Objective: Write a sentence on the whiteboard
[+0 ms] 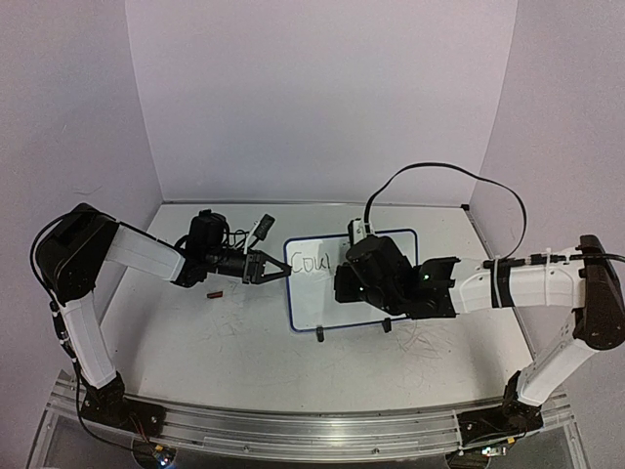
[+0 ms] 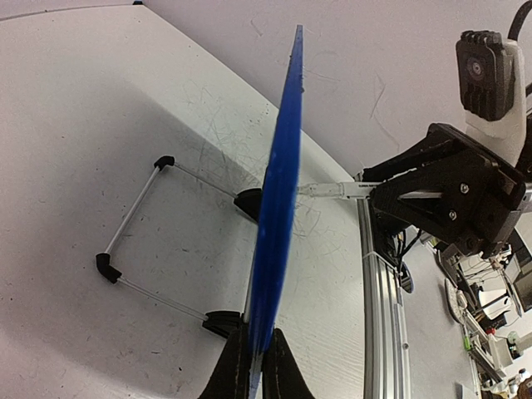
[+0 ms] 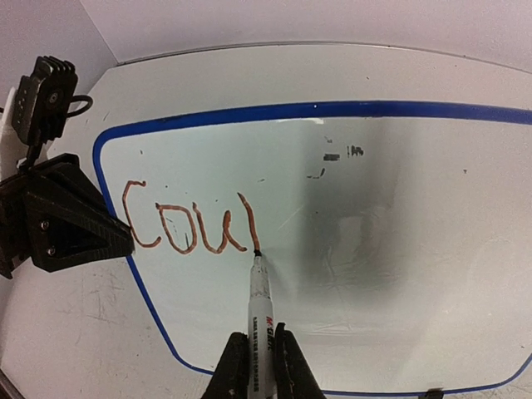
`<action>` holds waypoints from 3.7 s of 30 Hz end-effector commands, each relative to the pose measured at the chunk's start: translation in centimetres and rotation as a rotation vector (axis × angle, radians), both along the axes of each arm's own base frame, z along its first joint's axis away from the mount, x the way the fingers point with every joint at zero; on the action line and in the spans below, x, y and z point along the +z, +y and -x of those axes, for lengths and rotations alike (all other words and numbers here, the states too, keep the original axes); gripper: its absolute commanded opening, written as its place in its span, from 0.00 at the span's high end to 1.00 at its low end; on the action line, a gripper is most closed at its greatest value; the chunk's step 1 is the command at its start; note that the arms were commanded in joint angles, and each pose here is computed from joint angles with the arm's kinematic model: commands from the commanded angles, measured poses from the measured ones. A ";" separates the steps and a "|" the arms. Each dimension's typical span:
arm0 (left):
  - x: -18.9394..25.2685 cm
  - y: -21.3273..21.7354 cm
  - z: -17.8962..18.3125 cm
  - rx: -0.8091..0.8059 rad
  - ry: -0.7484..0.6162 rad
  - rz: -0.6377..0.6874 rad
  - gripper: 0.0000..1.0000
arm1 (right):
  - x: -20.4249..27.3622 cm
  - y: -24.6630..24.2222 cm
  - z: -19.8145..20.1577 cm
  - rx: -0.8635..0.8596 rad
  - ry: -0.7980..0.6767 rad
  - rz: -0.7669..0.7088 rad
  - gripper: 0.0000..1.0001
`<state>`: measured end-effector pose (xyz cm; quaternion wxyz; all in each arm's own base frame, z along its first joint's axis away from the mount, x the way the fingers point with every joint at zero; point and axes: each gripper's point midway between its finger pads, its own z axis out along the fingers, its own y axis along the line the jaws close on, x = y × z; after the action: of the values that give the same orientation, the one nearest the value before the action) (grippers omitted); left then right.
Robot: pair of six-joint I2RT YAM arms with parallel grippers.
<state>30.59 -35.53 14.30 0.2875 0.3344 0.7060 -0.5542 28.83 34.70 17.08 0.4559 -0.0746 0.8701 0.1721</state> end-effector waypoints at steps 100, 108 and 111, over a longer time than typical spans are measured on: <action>1.1 -0.1 1.1 -0.044 0.006 0.013 1.00 | 0.3 -2.0 -0.7 -0.010 -0.003 -0.074 1.00; 1.1 -0.1 1.1 -0.044 0.006 0.012 1.00 | 0.1 -3.0 -0.4 -0.039 -0.001 -0.069 1.00; 1.2 -0.1 1.1 -0.044 0.004 0.013 1.00 | 0.7 -3.4 -0.7 -0.062 -0.021 -0.071 1.00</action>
<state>30.44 -35.61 14.28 0.2866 0.3374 0.7047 -0.5545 29.26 32.66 17.21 0.4578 -0.0534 0.8635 0.2047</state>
